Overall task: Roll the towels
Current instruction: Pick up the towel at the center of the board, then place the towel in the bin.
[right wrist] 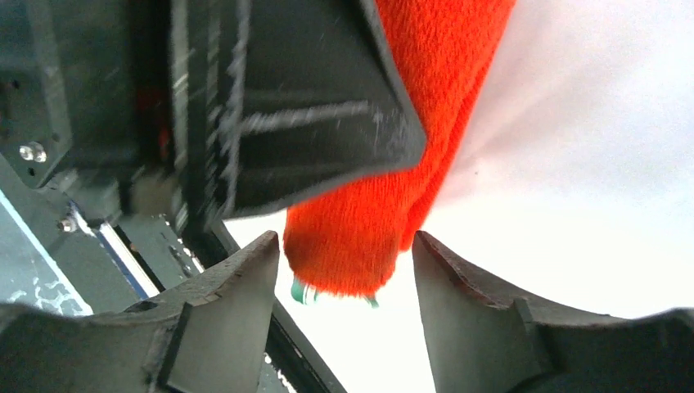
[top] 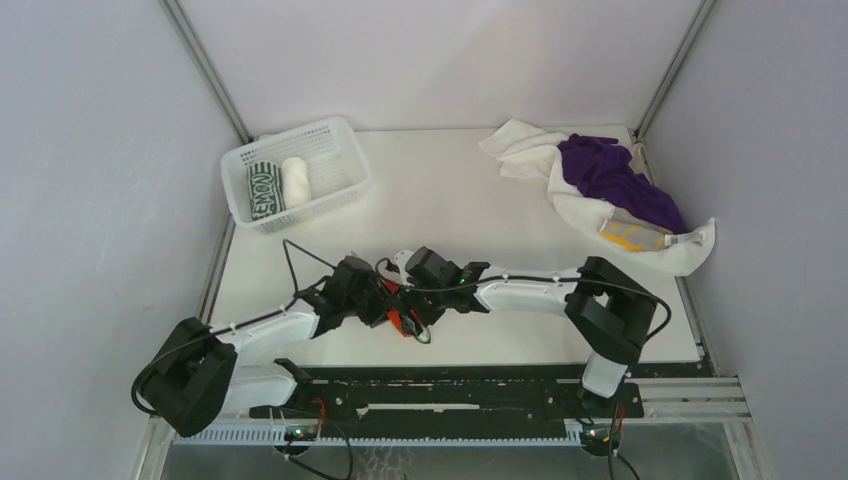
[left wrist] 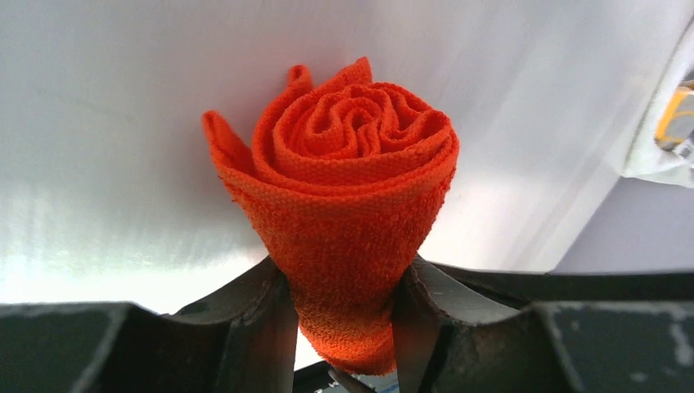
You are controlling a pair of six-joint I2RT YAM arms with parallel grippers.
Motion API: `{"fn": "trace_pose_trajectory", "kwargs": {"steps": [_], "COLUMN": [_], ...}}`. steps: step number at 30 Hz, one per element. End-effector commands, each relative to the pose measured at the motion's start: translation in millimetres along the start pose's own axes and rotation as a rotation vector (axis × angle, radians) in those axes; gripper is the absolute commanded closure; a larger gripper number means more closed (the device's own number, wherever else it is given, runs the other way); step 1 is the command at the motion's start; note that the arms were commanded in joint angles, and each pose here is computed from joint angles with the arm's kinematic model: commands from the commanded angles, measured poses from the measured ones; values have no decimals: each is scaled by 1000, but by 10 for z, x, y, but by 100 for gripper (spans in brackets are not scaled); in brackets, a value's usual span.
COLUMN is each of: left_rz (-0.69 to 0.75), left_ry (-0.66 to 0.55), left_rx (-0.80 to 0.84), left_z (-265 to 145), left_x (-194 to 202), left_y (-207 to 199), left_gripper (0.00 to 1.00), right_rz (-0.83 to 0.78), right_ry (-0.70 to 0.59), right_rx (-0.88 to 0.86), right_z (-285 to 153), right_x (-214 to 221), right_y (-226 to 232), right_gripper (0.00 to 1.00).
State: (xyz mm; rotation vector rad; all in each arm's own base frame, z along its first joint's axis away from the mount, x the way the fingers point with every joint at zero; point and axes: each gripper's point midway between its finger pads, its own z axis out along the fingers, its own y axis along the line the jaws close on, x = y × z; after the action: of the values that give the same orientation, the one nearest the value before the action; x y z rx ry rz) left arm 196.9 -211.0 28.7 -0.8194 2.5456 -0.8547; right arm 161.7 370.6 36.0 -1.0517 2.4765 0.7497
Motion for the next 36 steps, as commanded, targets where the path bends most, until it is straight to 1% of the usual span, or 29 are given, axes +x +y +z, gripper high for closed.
{"fn": "trace_pose_trajectory", "kwargs": {"steps": [1, 4, 7, 11, 13, 14, 15, 19, 24, 26, 33, 36], "left_rz": [176, 214, 260, 330, 338, 344, 346, 378, 405, 411, 469, 445], "left_ry": [-66, -77, -94, -119, -141, -163, -165, -227, -248, -225, -224, -219], "left_rx": [-96, -68, -58, -34, -15, 7, 5, 58, 107, 102, 55, 49], "left_z": [-71, -138, -235, -393, -485, -563, -586, -808, -894, -815, -649, -508], "left_x": [-328, -513, -744, -1065, -1278, -1414, -1491, -2009, -2617, -2850, -3596, -3857], "left_y": [8, -158, -330, -663, -815, -956, -973, -1336, -1620, -1642, -1657, -1588], "left_gripper": [60, 60, 60, 59, 59, 59, 59, 59, 59, 58, 58, 58], "right_rz": [-28, -25, -29, -23, -6, 8, 22, 71, 104, 113, 137, 136], "right_ry": [-151, -221, -295, -362, -392, -403, -409, -428, -459, -453, -401, -395], "right_rx": [35, 84, 188, 288, 325, 345, 362, 402, 421, 428, 451, 462], "right_z": [-445, -709, -1019, -1326, -1451, -1500, -1538, -1620, -1679, -1661, -1528, -1513], "right_x": [-368, -454, -524, -532, -517, -493, -464, -331, -255, -223, -111, -92], "right_y": [3, -107, -316, -538, -644, -705, -767, -959, -1094, -1146, -1295, -1333], "right_gripper": [38, 35, 32, 27, 24, 22, 21, 16, 13, 13, 14, 14]}}
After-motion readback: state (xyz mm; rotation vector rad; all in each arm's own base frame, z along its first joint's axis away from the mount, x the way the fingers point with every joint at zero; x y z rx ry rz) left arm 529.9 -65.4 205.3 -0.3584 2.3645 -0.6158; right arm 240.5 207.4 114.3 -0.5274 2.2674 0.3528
